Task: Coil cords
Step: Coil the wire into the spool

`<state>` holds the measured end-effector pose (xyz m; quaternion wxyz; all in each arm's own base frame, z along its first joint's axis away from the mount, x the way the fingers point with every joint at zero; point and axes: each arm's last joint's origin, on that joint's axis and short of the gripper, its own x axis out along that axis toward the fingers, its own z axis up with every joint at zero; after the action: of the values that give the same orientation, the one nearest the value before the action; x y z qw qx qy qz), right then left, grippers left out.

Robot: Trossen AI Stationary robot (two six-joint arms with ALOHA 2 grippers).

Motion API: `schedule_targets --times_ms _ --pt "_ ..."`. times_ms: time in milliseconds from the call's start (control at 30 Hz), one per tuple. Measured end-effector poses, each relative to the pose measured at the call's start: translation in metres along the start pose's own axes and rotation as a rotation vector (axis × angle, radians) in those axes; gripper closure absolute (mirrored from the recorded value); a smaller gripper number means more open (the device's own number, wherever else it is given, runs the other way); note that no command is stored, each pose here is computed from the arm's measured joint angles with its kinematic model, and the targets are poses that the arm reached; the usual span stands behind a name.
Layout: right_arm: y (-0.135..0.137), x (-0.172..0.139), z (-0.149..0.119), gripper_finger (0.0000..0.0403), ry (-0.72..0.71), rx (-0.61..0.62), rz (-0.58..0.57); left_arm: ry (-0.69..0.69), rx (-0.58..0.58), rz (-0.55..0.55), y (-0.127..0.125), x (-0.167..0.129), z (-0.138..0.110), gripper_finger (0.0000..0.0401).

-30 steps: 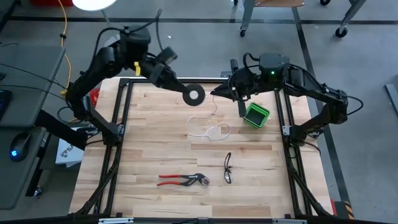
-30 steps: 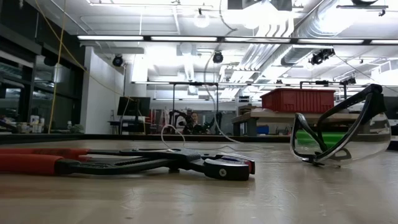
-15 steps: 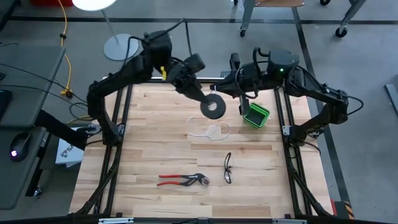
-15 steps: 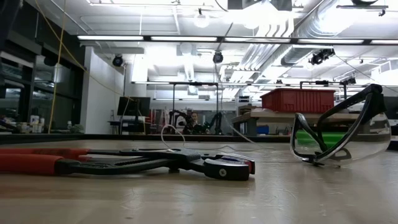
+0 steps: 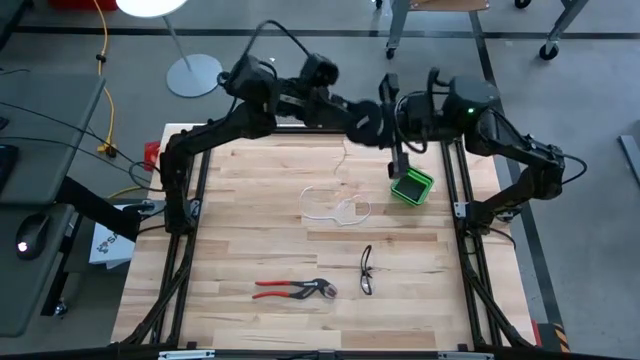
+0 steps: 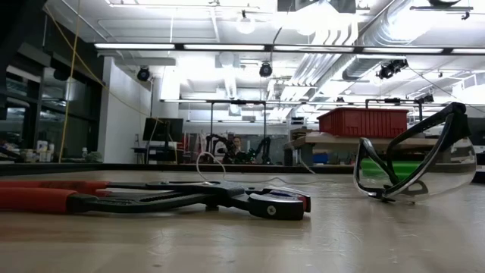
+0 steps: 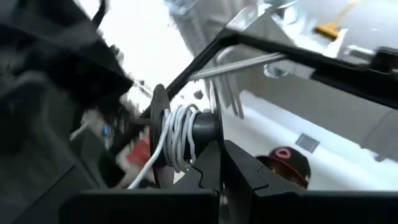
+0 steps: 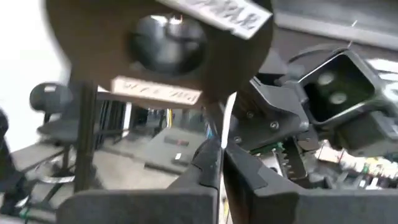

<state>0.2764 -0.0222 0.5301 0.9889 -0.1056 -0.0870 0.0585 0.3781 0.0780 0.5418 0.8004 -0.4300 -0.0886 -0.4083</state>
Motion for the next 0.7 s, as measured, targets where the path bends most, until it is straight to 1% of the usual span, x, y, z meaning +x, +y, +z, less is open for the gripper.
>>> schedule_targets --times_ms 100,233,367,467,533,600,667,700 --pt "0.000 0.000 0.001 0.0386 -0.004 0.014 -0.003 -0.092 0.113 -0.023 -0.005 -0.003 0.006 0.0401" --pt "-0.001 0.007 -0.006 0.0329 0.013 0.054 -0.002 -0.208 0.270 -0.018 -0.011 -0.010 0.015 0.0401" --pt "-0.003 0.015 -0.014 0.0264 0.043 0.058 -0.061 -0.259 0.338 -0.009 -0.011 -0.015 0.021 0.0401" --pt "-0.004 0.025 -0.025 0.0236 0.075 0.066 -0.058 -0.273 0.371 -0.014 -0.014 -0.021 0.027 0.0401" --pt "-0.004 0.029 -0.029 0.0233 0.087 0.086 -0.056 -0.288 0.429 -0.010 -0.021 -0.028 0.032 0.0401" --pt "-0.003 0.030 -0.030 0.0241 0.089 0.095 -0.053 -0.303 0.493 -0.005 -0.031 -0.034 0.037 0.0401" --pt "-0.003 0.030 -0.030 0.0266 0.087 0.093 -0.051 -0.316 0.536 0.003 -0.040 -0.040 0.042 0.0401" --pt "-0.003 0.030 -0.030 0.0285 0.087 0.091 -0.051 -0.318 0.555 0.009 -0.044 -0.044 0.045 0.0401"
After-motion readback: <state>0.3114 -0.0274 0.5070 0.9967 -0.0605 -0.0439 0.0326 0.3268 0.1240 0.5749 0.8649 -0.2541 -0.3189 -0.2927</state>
